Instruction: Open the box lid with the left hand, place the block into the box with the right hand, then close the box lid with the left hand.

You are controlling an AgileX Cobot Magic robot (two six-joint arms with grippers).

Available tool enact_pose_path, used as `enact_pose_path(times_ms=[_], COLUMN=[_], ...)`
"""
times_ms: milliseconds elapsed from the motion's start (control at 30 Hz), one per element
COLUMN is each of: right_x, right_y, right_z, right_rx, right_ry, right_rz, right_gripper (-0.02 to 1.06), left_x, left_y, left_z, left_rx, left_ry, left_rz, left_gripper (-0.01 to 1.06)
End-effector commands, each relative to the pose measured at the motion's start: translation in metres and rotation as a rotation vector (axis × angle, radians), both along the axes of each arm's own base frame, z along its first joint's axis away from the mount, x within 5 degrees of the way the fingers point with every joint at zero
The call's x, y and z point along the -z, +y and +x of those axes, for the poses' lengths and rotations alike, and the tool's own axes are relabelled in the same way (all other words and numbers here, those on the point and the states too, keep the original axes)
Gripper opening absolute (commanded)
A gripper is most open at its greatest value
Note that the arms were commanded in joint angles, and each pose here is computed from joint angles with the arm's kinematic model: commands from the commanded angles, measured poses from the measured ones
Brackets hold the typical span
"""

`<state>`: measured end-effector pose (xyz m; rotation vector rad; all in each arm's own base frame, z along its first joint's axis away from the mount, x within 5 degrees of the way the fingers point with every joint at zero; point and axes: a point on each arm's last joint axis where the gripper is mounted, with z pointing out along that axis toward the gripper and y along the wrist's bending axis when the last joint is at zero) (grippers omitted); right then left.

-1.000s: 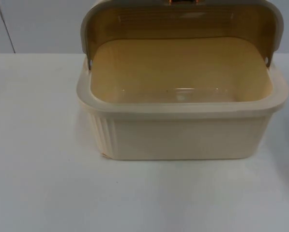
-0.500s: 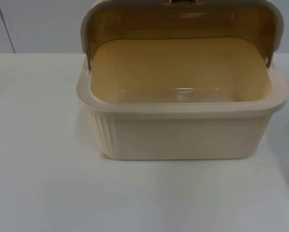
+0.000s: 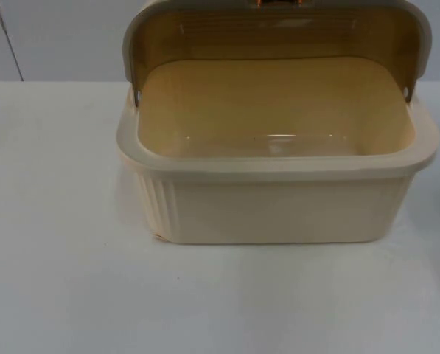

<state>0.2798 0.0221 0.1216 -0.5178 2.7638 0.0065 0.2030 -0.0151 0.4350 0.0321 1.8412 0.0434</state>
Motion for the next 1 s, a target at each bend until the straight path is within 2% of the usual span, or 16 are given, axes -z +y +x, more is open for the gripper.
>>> enact_pose_path(times_ms=[0, 100, 367, 500, 533, 733, 767, 867, 967], right_x=[-0.001, -0.005, -0.036, -0.076, -0.076, -0.142, -0.142, -0.167, -0.178], right_y=[-0.001, -0.001, -0.001, -0.002, -0.002, -0.001, -0.001, 0.003, 0.002], right_z=[0.001, 0.0, -0.001, -0.008, -0.008, -0.034, -0.034, -0.05, -0.059], right_rx=[-0.003, -0.003, 0.016, 0.027, 0.027, 0.045, 0.045, 0.022, 0.024], right_ry=[-0.01, -0.017, -0.131, -0.284, -0.284, -0.55, -0.55, -0.655, -0.703], right_rz=[-0.003, -0.002, 0.012, 0.027, 0.027, 0.065, 0.065, 0.082, 0.093], right_gripper=[0.1, 0.0, 0.0, 0.0, 0.0, 0.0, 0.0, 0.0, 0.0], left_x=[-0.003, -0.003, -0.003, -0.003, -0.003, -0.004, -0.004, -0.005, -0.005], left_y=[0.0, 0.0, 0.0, 0.0, 0.0, 0.0, 0.0, 0.0, -0.001], left_z=[-0.001, -0.001, -0.001, -0.001, -0.001, -0.001, -0.001, -0.001, 0.0], left_rx=[-0.001, -0.001, -0.001, -0.001, -0.001, 0.002, 0.002, 0.005, 0.01], left_ry=[-0.022, -0.022, -0.022, -0.022, -0.022, -0.027, -0.027, -0.033, -0.042], left_rz=[-0.004, -0.004, -0.004, -0.004, -0.004, -0.009, -0.009, -0.014, -0.023], left_gripper=[1.04, 1.04, 1.04, 1.04, 1.04, 1.04, 1.04, 1.04, 1.04])
